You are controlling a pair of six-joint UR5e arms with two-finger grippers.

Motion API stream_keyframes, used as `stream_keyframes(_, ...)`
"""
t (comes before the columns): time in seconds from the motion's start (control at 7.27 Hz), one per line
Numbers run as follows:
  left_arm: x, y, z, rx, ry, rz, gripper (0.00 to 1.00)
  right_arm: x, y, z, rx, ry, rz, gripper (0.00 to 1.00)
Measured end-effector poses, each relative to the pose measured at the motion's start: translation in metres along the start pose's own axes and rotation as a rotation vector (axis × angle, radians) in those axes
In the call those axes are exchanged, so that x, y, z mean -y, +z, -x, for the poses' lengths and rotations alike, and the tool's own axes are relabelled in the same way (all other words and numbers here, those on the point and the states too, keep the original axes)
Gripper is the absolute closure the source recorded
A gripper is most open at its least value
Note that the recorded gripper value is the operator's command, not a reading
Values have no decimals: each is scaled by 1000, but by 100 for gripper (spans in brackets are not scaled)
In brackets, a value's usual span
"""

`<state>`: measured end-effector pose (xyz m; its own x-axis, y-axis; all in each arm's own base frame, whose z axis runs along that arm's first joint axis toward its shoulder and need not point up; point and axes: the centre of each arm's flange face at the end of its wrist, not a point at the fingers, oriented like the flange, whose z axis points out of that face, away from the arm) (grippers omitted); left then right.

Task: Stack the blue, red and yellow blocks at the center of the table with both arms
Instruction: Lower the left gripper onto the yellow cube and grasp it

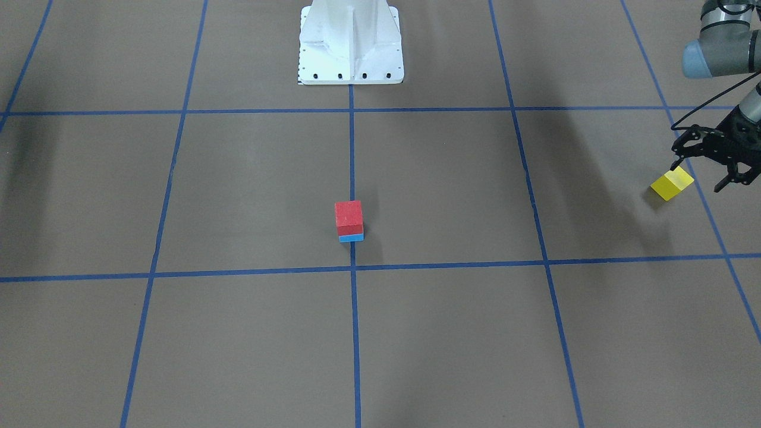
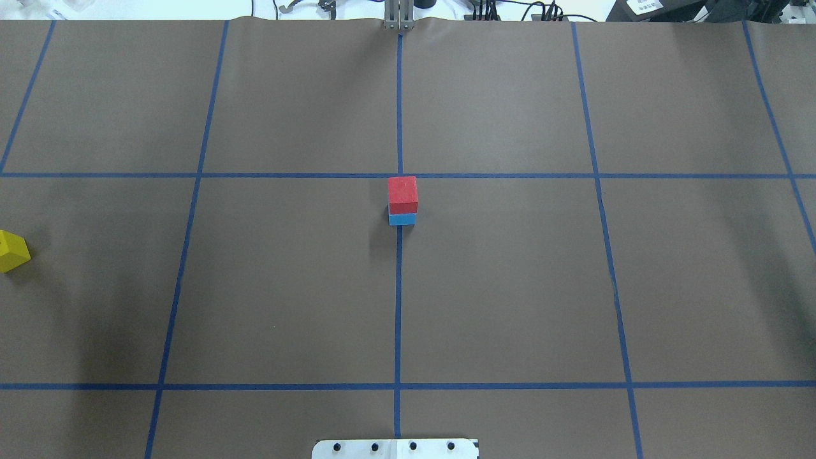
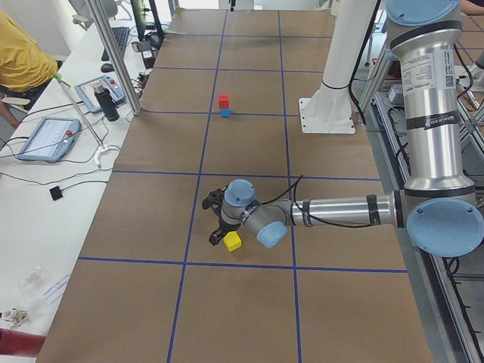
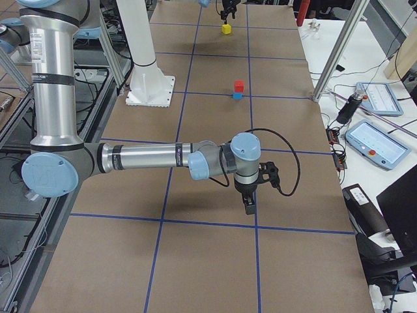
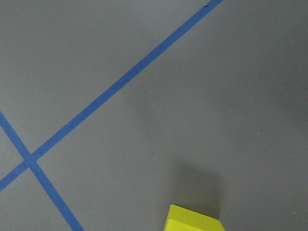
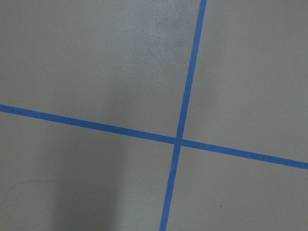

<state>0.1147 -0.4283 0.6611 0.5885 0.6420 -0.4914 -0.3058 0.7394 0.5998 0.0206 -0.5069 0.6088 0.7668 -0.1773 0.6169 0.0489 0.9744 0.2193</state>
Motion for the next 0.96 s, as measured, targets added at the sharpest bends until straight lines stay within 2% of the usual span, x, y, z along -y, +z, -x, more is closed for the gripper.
stream_keyframes(0.28, -4, 3, -5, -58, -4, 1, 0, 0, 0, 0, -1, 0, 0, 1)
stream_keyframes(0.96, 2, 26, 7, -72, -7, 24, 0, -1, 1, -1, -1, 0, 1, 1)
